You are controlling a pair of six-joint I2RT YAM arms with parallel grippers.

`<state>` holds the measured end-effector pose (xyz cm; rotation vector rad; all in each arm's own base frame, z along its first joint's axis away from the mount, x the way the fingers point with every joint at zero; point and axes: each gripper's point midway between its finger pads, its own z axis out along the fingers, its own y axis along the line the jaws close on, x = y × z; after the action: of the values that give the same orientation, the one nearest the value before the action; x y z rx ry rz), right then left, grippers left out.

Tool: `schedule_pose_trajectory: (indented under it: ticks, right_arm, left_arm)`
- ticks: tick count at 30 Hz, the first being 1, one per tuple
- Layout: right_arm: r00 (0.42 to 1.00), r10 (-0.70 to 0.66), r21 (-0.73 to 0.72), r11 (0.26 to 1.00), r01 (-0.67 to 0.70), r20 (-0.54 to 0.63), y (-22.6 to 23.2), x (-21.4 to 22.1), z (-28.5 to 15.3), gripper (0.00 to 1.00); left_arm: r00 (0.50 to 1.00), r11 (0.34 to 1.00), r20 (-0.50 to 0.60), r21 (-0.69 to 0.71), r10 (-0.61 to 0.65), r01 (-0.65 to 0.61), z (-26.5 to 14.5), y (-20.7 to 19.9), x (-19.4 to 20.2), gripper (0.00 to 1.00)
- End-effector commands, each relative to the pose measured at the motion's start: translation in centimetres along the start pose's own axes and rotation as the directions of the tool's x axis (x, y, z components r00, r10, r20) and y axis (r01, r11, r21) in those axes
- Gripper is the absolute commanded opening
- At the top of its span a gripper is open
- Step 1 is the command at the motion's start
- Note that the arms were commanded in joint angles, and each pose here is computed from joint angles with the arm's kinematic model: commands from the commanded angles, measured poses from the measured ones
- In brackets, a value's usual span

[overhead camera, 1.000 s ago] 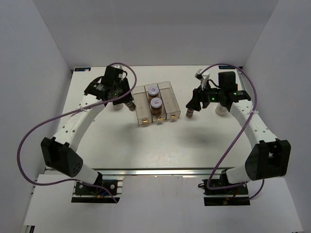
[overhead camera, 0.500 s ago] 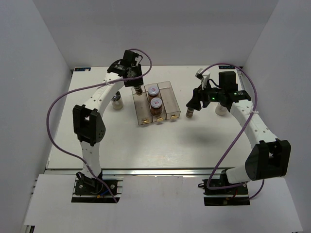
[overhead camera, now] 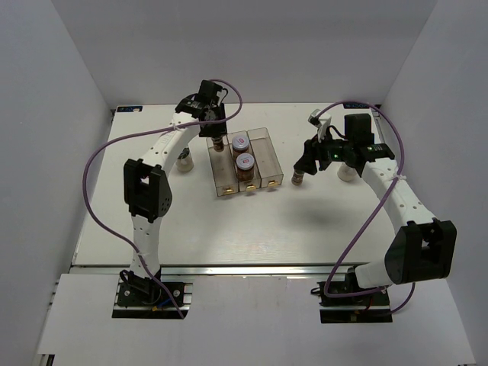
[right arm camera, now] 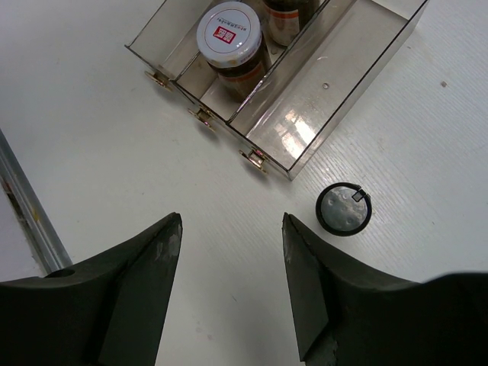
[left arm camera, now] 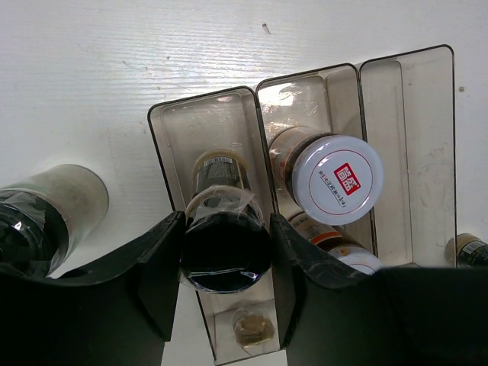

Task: Organize the condiment bottles

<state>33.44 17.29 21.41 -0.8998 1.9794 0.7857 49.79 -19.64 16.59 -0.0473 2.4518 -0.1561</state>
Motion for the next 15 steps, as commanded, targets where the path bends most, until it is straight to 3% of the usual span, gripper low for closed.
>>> schedule_pose_trajectory:
  ticks: [1, 15]
  right_arm:
    - [0.999, -0.032, 0.015, 0.999, 0.032, 0.029, -0.2, -0.8, -0.3, 0.61]
    - [0.999, -0.033, 0.026, 0.999, 0.032, 0.019, -0.5, -0.6, -0.3, 0.62]
  left_arm:
    - [1.000, 1.000, 0.029, 0.006, 0.008, -0.008, -0.1, -0.1, -0.8, 0.00]
    - [1.000, 0.999, -0.022, -0.026, 0.021, -0.022, 3.0, 0.4, 1.0, 0.00]
